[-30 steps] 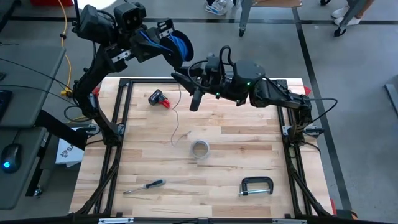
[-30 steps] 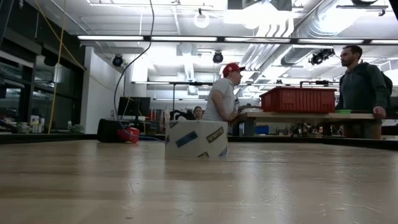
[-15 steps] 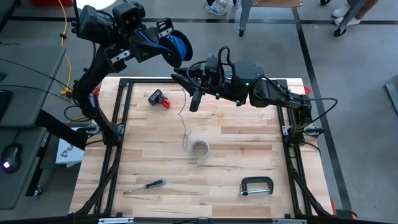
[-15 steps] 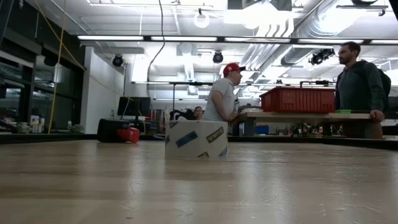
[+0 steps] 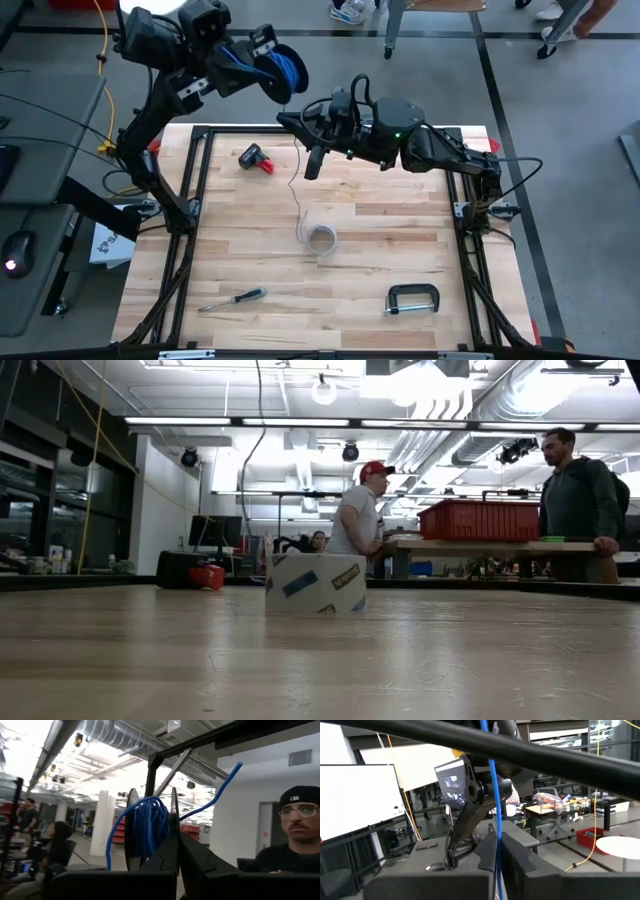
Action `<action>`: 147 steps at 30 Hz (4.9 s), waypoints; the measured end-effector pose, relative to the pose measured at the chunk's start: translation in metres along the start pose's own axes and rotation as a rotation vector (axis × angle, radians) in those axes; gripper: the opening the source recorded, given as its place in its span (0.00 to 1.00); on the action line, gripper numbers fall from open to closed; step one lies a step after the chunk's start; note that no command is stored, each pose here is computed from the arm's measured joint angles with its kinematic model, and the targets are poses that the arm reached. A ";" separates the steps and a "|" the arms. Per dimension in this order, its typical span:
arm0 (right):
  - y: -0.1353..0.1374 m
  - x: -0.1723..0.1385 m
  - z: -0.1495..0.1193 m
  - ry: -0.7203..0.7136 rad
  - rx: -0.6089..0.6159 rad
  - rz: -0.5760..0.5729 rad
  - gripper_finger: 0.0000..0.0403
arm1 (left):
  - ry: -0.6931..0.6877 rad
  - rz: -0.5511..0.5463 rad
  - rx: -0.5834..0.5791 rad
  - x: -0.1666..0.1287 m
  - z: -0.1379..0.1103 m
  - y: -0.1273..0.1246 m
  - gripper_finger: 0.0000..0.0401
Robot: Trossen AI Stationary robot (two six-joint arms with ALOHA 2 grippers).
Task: Coil cords
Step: Coil the blue wire on the spool
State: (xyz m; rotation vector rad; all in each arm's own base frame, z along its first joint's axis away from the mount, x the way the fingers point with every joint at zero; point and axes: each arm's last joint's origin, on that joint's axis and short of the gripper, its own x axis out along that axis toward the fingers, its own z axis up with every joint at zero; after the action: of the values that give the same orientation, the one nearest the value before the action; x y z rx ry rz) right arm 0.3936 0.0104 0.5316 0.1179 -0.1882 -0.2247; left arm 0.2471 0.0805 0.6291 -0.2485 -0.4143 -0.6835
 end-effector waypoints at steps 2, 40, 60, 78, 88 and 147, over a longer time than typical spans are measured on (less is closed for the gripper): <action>0.001 0.000 0.000 0.002 0.008 0.009 0.02 | -0.007 0.014 0.021 -0.004 0.004 -0.001 0.00; 0.011 -0.013 -0.014 0.214 0.019 0.048 0.00 | -0.037 0.387 0.277 -0.083 0.060 -0.023 0.00; 0.011 -0.043 -0.001 0.322 -0.013 0.075 0.00 | 0.181 0.517 -0.226 -0.098 0.026 -0.009 0.00; 0.007 -0.064 0.014 0.341 -0.070 0.085 0.00 | 0.365 0.416 -0.611 -0.085 -0.013 -0.013 0.00; 0.008 -0.063 0.018 0.295 -0.086 0.119 0.00 | 0.433 0.424 -0.706 -0.071 -0.035 -0.009 0.00; 0.007 -0.068 0.046 0.099 -0.053 0.347 0.00 | 0.467 0.091 -0.813 0.009 -0.071 0.012 0.00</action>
State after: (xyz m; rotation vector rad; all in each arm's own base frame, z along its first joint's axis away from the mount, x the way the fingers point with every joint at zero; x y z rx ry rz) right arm 0.3212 0.0283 0.5658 0.0424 -0.1019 0.1216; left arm 0.2817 0.0590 0.5685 -0.8487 0.3429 -0.7682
